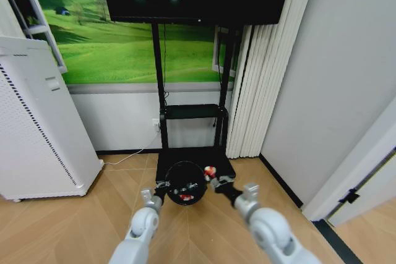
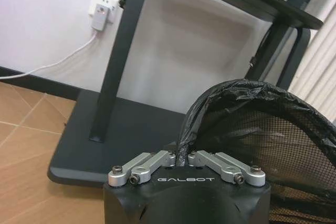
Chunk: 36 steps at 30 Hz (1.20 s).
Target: Pick up the trash bin and place the garbage on the floor into it.
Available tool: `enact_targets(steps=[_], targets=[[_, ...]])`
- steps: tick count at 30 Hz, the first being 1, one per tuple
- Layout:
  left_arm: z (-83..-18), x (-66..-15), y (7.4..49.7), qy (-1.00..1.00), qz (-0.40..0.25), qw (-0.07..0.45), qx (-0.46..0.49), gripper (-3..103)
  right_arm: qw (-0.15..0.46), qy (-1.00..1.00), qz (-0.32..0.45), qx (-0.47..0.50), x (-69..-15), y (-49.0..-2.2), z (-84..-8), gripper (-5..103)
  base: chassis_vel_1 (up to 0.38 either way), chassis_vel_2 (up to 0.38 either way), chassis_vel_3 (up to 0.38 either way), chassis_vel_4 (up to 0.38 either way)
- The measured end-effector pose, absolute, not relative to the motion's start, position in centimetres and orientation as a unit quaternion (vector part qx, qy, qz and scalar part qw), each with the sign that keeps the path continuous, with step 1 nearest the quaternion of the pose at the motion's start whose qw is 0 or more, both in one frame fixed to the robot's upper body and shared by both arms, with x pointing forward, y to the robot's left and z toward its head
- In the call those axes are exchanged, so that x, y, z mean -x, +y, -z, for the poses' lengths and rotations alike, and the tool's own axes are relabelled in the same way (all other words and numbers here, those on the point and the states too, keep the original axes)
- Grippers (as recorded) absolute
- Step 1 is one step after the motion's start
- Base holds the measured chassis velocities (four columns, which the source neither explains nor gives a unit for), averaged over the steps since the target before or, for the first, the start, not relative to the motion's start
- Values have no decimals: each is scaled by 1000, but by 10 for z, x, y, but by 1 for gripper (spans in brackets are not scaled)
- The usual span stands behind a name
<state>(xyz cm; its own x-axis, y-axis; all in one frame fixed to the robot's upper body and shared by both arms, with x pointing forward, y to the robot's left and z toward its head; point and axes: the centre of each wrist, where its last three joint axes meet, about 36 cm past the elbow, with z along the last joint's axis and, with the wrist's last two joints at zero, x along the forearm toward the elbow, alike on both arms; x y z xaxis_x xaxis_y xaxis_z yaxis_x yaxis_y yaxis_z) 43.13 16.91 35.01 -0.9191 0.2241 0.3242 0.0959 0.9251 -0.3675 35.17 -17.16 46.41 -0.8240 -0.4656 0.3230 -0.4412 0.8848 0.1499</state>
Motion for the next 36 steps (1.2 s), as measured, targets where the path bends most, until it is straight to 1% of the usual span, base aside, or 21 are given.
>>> enact_targets(steps=[1, 2, 3, 4, 5, 7, 9, 10, 13, 14, 16, 17, 20, 21, 24, 25, 27, 28, 31, 32, 36], targets=[[-350, -431, 169, -964, -175, 183, 83, 4, 178, -954, 34, -238, -352, -172, -464, 25, 0, 0, 0, 0], [-350, -431, 168, -964, -175, 184, 84, 4, 185, -954, 32, -236, -352, -166, -456, 30, 0, 0, 0, 0], [-350, -430, 166, -963, -176, 184, 84, 4, 189, -954, 28, -229, -354, -164, -450, 41, 0, 0, 0, 0], [-350, -430, 166, -963, -176, 184, 84, 4, 189, -954, 28, -229, -354, -164, -450, 41, 0, 0, 0, 0], [-350, -429, 166, -963, -178, 185, 84, 4, 191, -955, 26, -225, -355, -164, -447, 46, 0, 0, 0, 0], [-349, -429, 166, -963, -179, 185, 83, 4, 192, -955, 25, -223, -356, -164, -446, 46, 0, 0, 0, 0], [-349, -427, 167, -963, -180, 184, 80, 4, 187, -958, 26, -218, -359, -167, -449, 57, 0, 0, 0, 0], [-349, -427, 167, -963, -180, 184, 80, 4, 187, -958, 26, -218, -359, -167, -449, 57, 0, 0, 0, 0], [-351, -425, 166, -963, -183, 182, 79, 4, 177, -961, 31, -211, -361, -173, -459, 73, 0, 0, 0, 0], [-351, -425, 166, -963, -183, 182, 79, 4, 177, -961, 31, -211, -361, -173, -459, 73, 0, 0, 0, 0], [-353, -424, 166, -963, -185, 179, 77, 4, 173, -964, 36, -199, -364, -180, -462, 84, 0, 0, 0, 0], [-353, -424, 166, -963, -185, 179, 77, 4, 173, -964, 36, -199, -364, -180, -462, 84, 0, 0, 0, 0], [-360, -415, 178, -968, -176, 165, 63, 4, 150, -977, 62, -138, -365, -198, -468, 98, 0, 0, 0, 0], [-360, -415, 178, -968, -176, 165, 63, 4, 150, -977, 62, -138, -365, -198, -468, 98, 0, 0, 0, 0], [-364, -401, 212, -980, -138, 134, 46, 4, 130, -986, 74, -75, -360, -223, -465, 100, 0, 0, 0, 0], [-364, -401, 212, -980, -138, 134, 46, 4, 130, -986, 74, -75, -360, -223, -465, 100, 0, 0, 0, 0], [-374, -387, 239, -986, -119, 116, 23, 4, 126, -989, 78, -20, -356, -241, -455, 100, 0, 0, 0, 0], [-374, -387, 239, -986, -119, 116, 23, 4, 126, -989, 78, -20, -356, -241, -455, 100, 0, 0, 0, 0], [-394, -372, 266, -991, -101, 93, 2, 4, 126, -990, 48, 42, -351, -259, -435, 100, 0, 0, 0, 0], [-394, -372, 266, -991, -101, 93, 2, 4, 126, -990, 48, 42, -351, -259, -435, 100, 0, 0, 0, 0], [-410, -358, 284, -992, -97, 80, -11, 4, 125, -990, 2, 70, -341, -267, -417, 100, 0, 0, 0, 0]])
